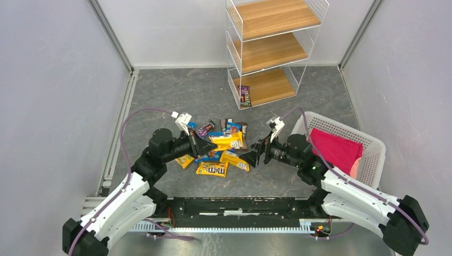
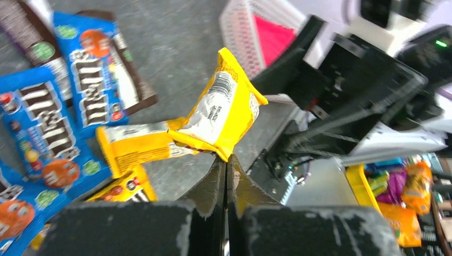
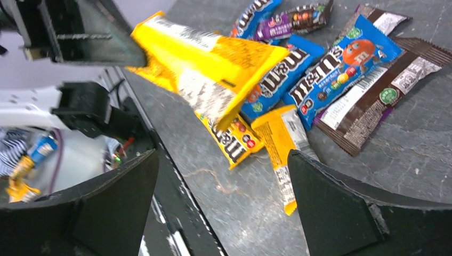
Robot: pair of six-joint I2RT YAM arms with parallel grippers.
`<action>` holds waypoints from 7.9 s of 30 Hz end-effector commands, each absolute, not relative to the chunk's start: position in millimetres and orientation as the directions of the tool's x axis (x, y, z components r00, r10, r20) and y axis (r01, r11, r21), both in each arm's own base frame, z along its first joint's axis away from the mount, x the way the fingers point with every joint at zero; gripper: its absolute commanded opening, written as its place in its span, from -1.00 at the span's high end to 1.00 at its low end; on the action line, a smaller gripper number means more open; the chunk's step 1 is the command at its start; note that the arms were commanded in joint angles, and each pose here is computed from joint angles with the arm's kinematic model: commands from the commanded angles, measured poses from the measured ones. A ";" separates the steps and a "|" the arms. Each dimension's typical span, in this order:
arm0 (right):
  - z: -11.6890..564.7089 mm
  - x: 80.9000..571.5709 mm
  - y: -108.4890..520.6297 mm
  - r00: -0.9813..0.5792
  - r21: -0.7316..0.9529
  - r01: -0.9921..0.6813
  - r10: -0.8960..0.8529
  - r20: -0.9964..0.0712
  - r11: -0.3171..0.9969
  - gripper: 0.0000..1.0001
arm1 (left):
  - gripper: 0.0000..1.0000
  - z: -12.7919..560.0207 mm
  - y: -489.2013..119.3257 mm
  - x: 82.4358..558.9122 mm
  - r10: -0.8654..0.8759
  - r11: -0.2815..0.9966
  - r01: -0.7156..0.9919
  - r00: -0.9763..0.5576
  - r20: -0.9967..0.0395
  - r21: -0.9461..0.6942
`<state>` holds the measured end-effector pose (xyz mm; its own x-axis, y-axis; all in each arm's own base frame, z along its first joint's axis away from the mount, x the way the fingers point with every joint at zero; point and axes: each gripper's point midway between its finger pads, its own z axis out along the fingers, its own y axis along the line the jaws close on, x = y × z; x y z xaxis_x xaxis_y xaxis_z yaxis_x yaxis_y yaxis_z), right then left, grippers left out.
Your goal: Place and organize the candy bags onto the shelf
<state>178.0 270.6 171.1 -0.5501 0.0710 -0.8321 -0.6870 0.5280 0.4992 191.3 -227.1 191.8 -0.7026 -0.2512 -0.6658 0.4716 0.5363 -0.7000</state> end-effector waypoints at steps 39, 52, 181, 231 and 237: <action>247.6 141.9 293.3 -0.909 0.944 -0.325 0.293 -0.295 -0.058 -0.15 | 0.96 278.0 -243.2 133.0 -0.144 0.206 0.788 -0.562 -0.815 -0.580; 271.2 150.8 304.5 -0.922 0.938 -0.315 0.280 -0.267 -0.143 -0.14 | 0.95 274.6 -244.8 133.3 -0.133 0.201 0.781 -0.576 -0.806 -0.592; 321.1 481.1 220.2 -0.096 0.563 -0.147 0.555 -0.826 0.813 -0.35 | -0.85 396.9 -88.0 397.9 -0.370 0.923 0.092 -0.061 -0.927 -0.374; 97.0 368.3 336.6 -0.311 0.038 -0.804 -0.365 -0.877 0.594 -0.92 | -0.92 337.9 -127.6 433.1 -0.411 0.862 0.168 -0.324 -0.852 -0.479; 81.2 367.5 341.2 -0.429 0.169 -0.766 -0.297 -0.853 0.620 -0.78 | -0.90 341.0 -115.0 435.3 -0.445 0.848 0.151 -0.318 -0.837 -0.508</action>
<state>358.3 333.5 72.5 -0.3887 -0.3719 -0.8430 -0.7933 0.6005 0.1008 435.4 -117.9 311.4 -0.3576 -0.3758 -0.8549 0.1327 0.8857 -0.4448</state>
